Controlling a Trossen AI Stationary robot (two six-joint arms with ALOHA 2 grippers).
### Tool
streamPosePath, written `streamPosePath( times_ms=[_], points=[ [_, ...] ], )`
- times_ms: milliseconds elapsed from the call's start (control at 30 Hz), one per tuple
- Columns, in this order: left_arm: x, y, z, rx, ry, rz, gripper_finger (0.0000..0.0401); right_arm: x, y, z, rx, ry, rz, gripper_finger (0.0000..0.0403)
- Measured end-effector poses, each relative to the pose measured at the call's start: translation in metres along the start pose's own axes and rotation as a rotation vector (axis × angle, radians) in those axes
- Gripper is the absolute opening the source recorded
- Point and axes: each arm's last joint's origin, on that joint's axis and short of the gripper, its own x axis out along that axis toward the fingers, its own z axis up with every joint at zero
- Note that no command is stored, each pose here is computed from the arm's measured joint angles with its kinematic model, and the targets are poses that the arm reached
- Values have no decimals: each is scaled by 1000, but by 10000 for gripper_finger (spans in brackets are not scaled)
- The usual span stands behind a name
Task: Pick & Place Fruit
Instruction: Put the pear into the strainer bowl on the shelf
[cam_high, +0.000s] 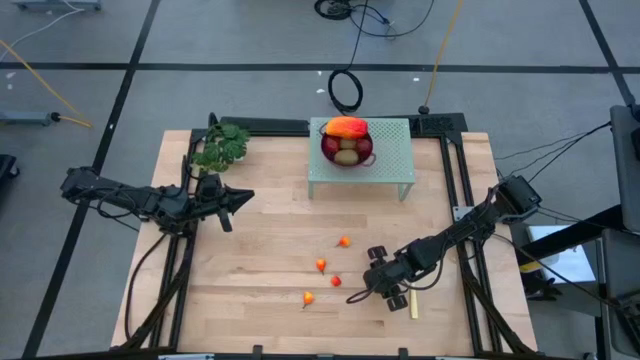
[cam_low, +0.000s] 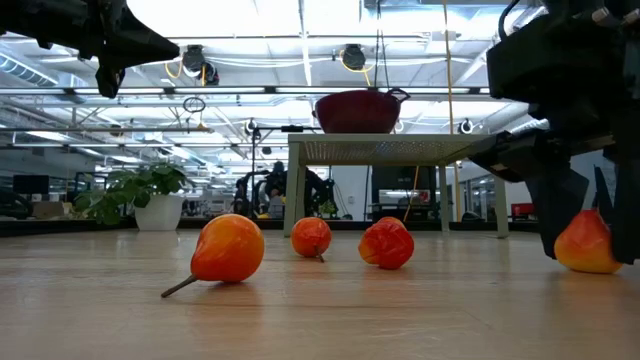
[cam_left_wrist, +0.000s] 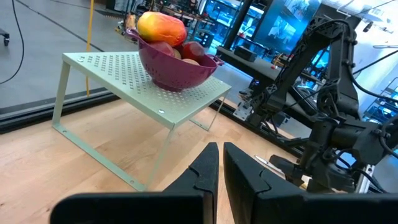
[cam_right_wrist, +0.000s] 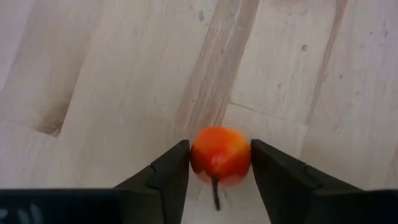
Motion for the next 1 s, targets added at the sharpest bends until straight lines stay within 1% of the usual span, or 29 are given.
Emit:
streamPosePath(
  times_ms=[167,267,500,633,767,867,1000],
  points=[
    [0,0,0,0,0,0,24,2,-2,-6,41,13,-4,137],
    [0,0,0,0,0,0,24,2,-2,-7,50,14,-4,128],
    [0,0,0,19,0,0,24,2,-1,-7,50,8,-3,127],
    [0,0,0,28,0,0,24,-5,-2,-7,52,-3,-2,127],
    [0,0,0,27,-1,-1,24,-24,-4,1,96,-86,12,126],
    [0,0,0,38,-1,0,24,-40,-7,9,143,-180,27,126],
    [0,0,0,65,-1,0,24,-67,-13,26,231,-409,11,126]
  ],
)
